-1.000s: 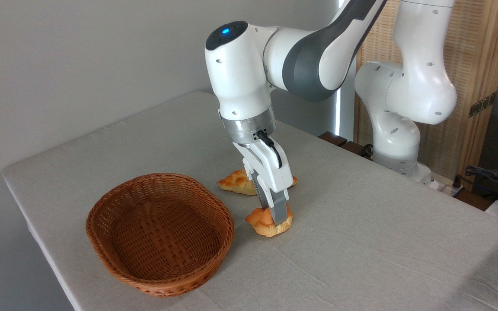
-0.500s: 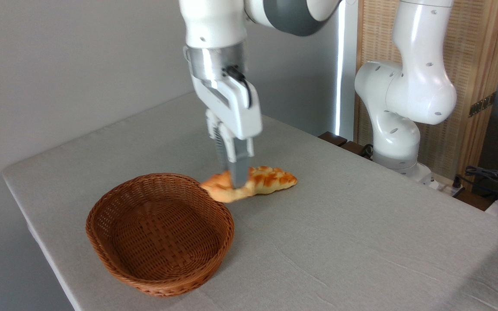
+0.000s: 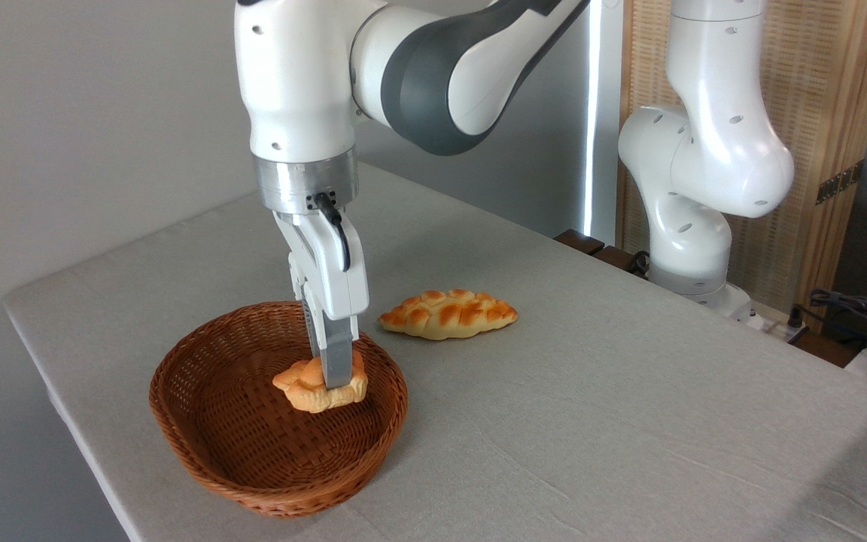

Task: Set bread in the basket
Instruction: 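Lower the bun into the basket and open the gripper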

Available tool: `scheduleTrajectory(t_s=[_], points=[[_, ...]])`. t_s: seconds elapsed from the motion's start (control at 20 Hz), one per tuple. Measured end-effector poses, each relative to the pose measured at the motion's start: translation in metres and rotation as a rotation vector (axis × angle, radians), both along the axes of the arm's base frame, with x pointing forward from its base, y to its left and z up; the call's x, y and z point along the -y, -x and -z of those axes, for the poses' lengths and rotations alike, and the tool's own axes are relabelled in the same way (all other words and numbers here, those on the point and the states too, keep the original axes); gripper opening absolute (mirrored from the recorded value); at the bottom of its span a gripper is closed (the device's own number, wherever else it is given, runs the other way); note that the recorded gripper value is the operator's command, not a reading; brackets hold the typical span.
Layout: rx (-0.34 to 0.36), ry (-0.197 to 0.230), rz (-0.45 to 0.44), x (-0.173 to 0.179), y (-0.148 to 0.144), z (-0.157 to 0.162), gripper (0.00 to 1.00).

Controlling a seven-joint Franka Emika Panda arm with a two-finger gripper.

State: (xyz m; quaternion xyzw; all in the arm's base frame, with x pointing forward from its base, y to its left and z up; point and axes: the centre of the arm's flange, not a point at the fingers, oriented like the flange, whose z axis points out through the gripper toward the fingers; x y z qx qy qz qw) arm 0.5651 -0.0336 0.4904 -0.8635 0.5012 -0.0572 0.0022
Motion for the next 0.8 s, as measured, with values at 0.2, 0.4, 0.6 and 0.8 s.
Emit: scheduleTrajectory(t_s=[0.2, 0.4, 0.6, 0.8], points=[[-0.007, -0.003, 0.026, 0.002, 0.001, 0.004, 1.00], [-0.011, -0.005, 0.046, 0.007, 0.001, 0.007, 1.00], [-0.002, -0.004, 0.047, 0.007, 0.000, 0.005, 1.00], [-0.076, 0.000, 0.022, 0.000, 0.007, -0.032, 1.00]])
